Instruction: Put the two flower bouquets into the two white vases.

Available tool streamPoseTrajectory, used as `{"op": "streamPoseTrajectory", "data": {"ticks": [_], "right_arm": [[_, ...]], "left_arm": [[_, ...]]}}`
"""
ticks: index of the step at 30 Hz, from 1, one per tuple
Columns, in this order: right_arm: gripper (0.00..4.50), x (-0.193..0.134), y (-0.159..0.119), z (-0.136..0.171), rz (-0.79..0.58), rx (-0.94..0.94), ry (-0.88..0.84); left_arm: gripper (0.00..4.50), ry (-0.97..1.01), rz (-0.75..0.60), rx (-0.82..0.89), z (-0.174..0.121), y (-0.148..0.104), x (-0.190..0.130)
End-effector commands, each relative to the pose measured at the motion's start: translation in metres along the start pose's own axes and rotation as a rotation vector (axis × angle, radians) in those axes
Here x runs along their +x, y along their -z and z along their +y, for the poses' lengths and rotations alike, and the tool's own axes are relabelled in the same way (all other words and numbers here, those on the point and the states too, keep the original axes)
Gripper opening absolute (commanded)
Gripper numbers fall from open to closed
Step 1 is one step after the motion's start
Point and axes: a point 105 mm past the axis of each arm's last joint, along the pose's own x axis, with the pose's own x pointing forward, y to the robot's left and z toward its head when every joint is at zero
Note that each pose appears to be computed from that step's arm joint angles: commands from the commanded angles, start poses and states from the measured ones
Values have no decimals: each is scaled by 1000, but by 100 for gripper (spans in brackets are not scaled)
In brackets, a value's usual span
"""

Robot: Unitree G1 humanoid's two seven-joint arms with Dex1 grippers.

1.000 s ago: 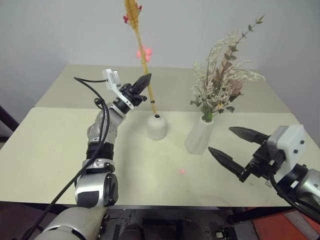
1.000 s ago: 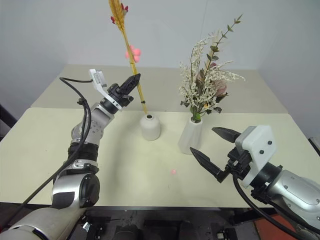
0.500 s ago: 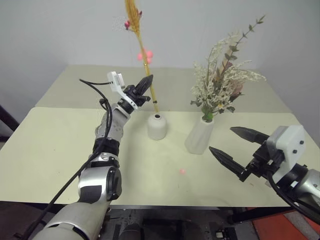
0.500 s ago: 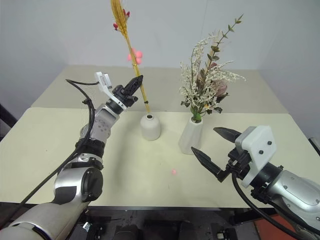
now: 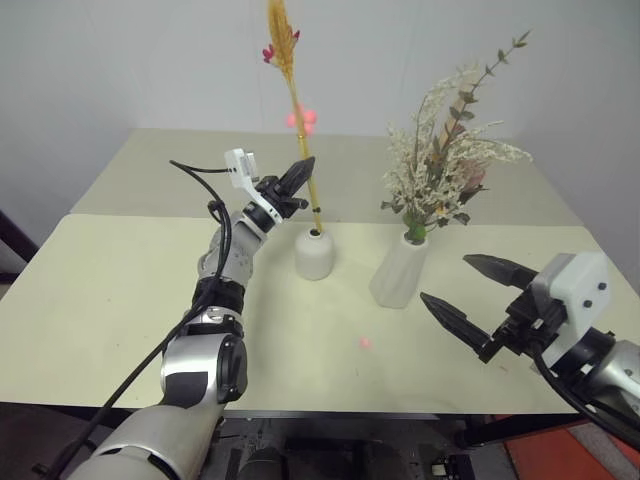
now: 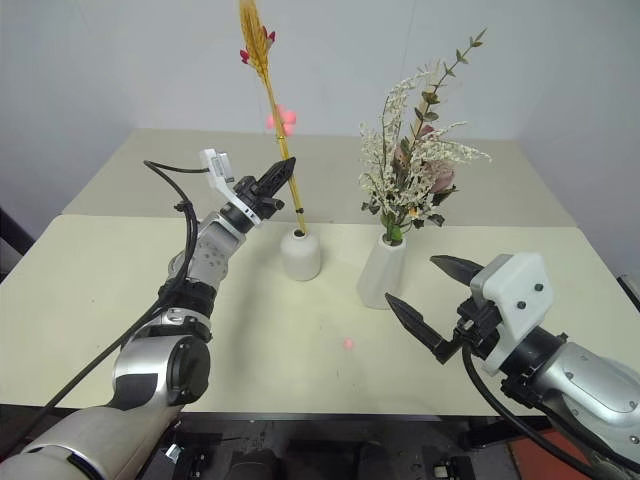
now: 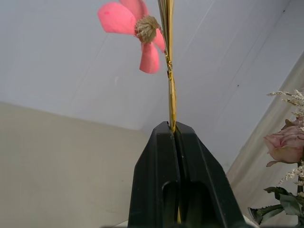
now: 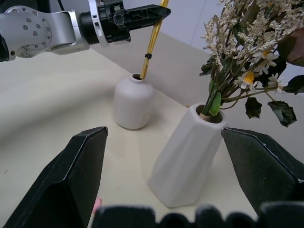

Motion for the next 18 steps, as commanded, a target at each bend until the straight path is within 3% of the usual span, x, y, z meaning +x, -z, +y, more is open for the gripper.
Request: {"op": "streamPoseTrajectory", "data": {"ticks": [1, 18], "right_arm": [[450, 0, -9, 2, -43, -34, 1], [450, 1, -5, 2, -33, -30, -5]], "left_arm": [[3, 19, -13, 28, -4, -8, 3], [3, 16, 49, 104, -2, 2, -3]]}}
